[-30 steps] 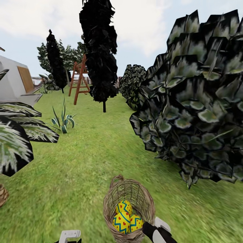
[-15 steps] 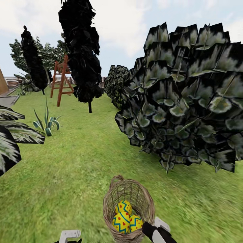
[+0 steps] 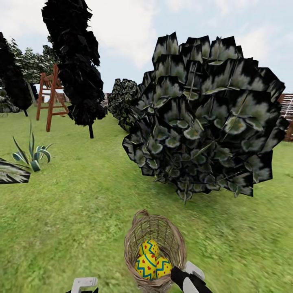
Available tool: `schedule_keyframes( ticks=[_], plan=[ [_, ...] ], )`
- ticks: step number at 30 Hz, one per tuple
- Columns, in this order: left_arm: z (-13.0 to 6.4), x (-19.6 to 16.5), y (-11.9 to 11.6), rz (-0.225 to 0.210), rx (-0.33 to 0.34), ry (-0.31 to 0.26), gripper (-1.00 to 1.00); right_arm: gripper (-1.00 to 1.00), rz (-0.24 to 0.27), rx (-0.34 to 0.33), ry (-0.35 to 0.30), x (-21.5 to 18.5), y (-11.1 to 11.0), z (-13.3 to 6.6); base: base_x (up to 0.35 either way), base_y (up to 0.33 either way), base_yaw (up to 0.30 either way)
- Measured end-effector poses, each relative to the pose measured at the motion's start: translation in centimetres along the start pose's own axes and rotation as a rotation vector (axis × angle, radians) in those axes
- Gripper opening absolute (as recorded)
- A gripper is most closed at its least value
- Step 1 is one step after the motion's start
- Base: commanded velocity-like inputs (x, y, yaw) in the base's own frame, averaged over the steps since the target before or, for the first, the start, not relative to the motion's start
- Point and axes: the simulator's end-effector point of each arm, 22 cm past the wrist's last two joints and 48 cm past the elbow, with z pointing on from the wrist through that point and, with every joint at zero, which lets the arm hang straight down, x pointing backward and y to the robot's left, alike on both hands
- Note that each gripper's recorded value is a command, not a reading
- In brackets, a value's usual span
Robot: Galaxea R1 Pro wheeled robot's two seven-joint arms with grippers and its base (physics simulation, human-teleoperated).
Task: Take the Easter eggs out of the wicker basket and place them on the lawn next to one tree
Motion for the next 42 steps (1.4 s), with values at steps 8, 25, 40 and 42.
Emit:
schedule_keyframes(
  ticks=[8, 25, 40, 42],
  plan=[
    [-0.8, -0.5, 0.0, 0.001, -0.002, 0.003, 1.0, -1.0, 0.0, 0.001, 0.001, -0.3, 0.2, -0.9, -0.204, 0.0, -0.273],
    [-1.8, -1.1, 0.0, -0.001, 0.0, 0.0, 1.0, -1.0, 0.0, 0.0, 0.0, -0.6, 0.4, -1.9, -0.118, 0.0, -0.273],
    [-1.6, -0.6, -0.1, 0.008, -0.003, 0.009, 1.0, -1.0, -0.001, 0.0, 0.001, -0.6, 0.5, -1.9, 0.0, 0.0, -0.2],
    [-1.6, -0.6, -0.1, 0.01, -0.004, 0.01, 1.0, -1.0, 0.0, -0.001, 0.001, -0.6, 0.5, -1.9, 0.0, 0.0, -0.002]
  ],
)
